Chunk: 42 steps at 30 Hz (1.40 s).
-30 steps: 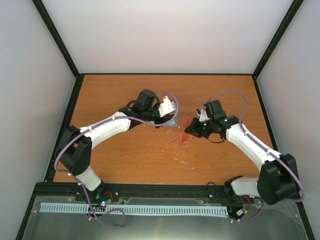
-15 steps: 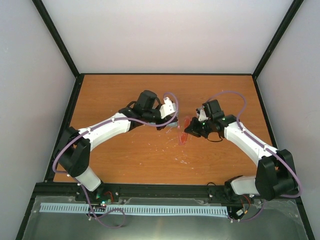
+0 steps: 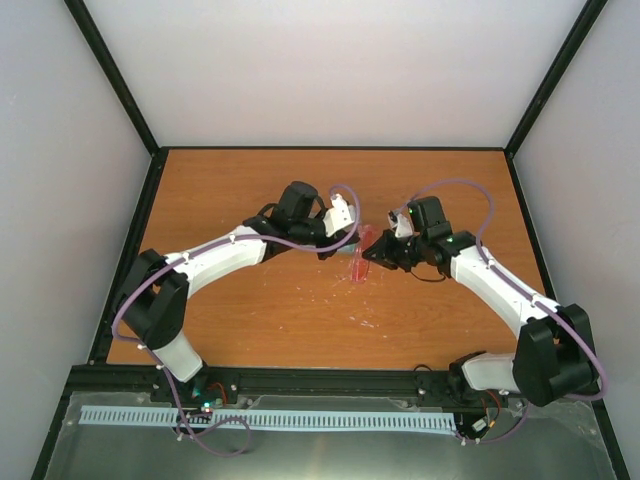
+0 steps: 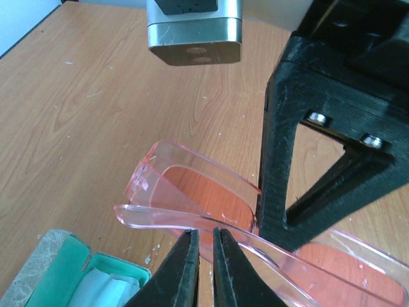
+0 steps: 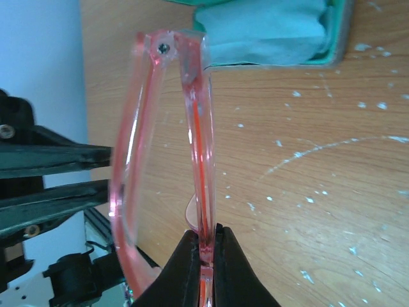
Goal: Organize the sunglasses
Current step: Fold the sunglasses.
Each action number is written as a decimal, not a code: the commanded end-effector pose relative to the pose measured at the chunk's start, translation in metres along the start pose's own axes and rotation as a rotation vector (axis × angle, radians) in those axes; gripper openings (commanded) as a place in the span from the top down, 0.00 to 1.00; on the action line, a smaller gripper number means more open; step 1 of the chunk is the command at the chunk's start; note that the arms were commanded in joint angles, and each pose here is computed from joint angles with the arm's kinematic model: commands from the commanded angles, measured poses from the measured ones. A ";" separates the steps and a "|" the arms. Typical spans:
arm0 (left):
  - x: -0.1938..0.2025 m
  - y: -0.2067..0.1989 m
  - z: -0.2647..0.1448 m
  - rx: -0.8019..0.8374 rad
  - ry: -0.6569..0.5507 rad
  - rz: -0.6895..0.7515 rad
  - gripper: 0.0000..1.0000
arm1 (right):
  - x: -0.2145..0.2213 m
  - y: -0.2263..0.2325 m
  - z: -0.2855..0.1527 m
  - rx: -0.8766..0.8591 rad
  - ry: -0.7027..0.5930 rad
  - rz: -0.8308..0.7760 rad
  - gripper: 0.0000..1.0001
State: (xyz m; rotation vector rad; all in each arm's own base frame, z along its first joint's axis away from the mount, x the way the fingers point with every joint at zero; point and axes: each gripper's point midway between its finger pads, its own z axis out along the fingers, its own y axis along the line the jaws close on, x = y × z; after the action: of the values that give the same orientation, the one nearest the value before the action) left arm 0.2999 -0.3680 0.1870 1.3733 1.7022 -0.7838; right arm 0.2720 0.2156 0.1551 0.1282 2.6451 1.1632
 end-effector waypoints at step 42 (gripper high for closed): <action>-0.025 0.023 -0.028 -0.039 -0.063 -0.046 0.83 | -0.010 0.016 -0.022 0.019 -0.071 -0.114 0.97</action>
State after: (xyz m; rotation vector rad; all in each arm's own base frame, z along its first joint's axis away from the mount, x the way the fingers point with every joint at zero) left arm 0.3355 -0.3490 0.2184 1.2663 1.6875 -0.7179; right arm 0.2729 0.2128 0.1765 0.0716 2.5555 1.1523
